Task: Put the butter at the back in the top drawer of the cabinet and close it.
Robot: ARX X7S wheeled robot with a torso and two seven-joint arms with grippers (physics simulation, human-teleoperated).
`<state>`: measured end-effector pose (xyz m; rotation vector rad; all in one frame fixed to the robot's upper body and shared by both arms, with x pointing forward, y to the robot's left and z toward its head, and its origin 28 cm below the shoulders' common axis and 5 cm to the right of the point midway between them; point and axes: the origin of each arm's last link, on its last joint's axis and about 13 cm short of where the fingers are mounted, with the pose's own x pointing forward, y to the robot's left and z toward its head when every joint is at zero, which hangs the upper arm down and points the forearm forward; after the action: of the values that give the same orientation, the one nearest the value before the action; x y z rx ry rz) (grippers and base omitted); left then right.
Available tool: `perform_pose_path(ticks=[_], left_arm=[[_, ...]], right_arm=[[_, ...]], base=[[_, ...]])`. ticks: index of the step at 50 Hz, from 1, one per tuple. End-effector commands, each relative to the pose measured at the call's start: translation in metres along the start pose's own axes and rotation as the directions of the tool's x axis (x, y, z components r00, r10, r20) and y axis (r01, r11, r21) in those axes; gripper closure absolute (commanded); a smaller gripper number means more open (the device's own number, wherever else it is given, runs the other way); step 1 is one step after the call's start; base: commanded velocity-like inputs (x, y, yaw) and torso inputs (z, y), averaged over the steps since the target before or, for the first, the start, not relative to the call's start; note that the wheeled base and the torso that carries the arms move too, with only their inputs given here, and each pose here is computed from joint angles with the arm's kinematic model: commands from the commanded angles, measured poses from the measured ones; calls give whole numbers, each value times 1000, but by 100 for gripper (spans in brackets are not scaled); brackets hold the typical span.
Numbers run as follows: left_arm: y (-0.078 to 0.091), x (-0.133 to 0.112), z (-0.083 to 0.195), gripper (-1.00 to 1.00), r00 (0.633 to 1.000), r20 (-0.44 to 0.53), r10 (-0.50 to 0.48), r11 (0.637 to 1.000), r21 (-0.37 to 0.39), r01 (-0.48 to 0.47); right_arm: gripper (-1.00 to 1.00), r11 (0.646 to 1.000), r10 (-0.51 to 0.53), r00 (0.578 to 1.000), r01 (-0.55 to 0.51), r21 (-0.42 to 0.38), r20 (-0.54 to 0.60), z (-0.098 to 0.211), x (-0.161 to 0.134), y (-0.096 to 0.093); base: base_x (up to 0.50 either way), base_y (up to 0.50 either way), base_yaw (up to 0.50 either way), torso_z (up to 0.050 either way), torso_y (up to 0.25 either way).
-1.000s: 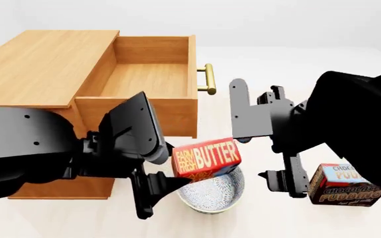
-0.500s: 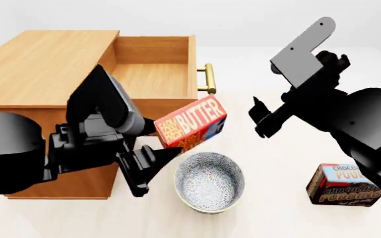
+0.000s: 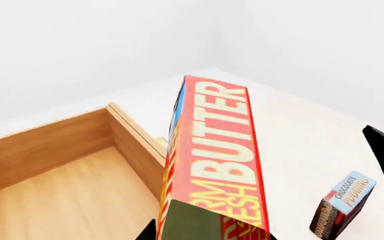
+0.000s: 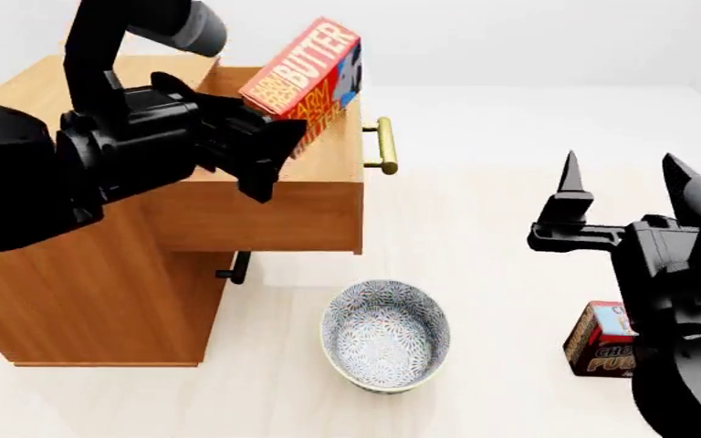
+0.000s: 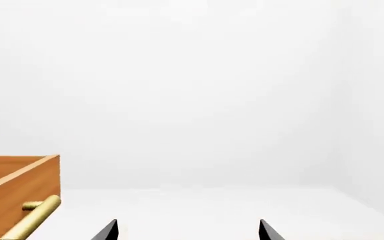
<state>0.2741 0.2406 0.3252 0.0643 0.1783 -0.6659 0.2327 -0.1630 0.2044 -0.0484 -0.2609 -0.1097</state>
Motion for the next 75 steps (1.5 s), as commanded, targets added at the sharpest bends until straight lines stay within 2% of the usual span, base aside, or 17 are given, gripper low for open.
perform_pose_path(ticks=[1,13,24,41,63,75], left_arm=[[13,18,51,100,990,56,127,991,-47,-125],[39,62,85,100,976,-18,217,975,-55,-218],[57,98,93,100,961,-68,268,961,-51,-272],[63,111,66,100,946,-108,305,944,-93,-315],[63,120,47,100,960,-142,243,953,-152,-264],[62,121,40,100,951,-187,248,945,-167,-280]], right_arm=[[-100,984,-158,979,145,102,129,-12,-29,-13],[-100,982,-168,976,154,110,137,-17,-27,-11],[-100,980,-172,976,156,123,132,-19,-23,-11],[-100,979,-188,970,172,114,153,-22,-30,-11],[-100,980,-176,975,161,115,138,-25,-27,-10],[-100,980,-178,974,163,116,139,-25,-29,-10]], base=[[0,0,0,0,0],[0,0,0,1,1],[0,0,0,0,2],[0,0,0,1,1],[0,0,0,0,1],[0,0,0,0,1]])
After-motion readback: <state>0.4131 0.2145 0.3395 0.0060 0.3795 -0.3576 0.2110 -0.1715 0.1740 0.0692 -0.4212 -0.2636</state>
